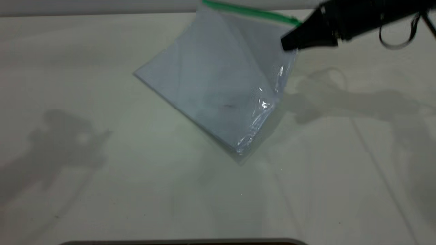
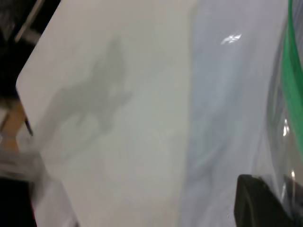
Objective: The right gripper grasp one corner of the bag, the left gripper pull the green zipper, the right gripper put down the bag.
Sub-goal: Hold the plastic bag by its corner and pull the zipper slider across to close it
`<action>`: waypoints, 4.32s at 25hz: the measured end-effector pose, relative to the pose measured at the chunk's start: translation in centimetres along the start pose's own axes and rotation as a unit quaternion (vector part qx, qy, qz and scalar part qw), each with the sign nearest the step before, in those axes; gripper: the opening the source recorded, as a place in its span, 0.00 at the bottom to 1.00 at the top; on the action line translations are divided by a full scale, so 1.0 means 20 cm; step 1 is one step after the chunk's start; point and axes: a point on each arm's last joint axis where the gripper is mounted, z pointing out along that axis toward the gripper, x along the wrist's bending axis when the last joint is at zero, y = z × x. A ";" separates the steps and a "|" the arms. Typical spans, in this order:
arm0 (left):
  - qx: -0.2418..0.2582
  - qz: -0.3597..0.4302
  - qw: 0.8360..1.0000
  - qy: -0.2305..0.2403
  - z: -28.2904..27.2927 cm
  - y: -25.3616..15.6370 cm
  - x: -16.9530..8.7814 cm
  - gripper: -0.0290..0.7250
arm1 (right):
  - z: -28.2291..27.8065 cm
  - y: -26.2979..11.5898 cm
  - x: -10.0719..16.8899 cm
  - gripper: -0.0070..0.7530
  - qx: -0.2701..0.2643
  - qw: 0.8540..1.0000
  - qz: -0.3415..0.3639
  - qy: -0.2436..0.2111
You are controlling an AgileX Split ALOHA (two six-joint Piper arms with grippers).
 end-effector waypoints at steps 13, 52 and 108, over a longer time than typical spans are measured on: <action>0.036 0.155 0.980 -0.122 0.57 0.28 -0.22 0.77 | 0.12 0.04 0.29 0.05 0.106 0.990 -0.097 0.014; 0.086 0.316 0.906 -0.269 1.12 0.32 -0.54 0.25 | 0.08 0.08 0.33 0.05 0.088 0.992 -0.092 0.022; 0.051 0.304 0.923 -0.229 1.26 0.36 -0.23 0.37 | -0.08 0.12 0.12 0.05 0.027 0.992 -0.101 -0.074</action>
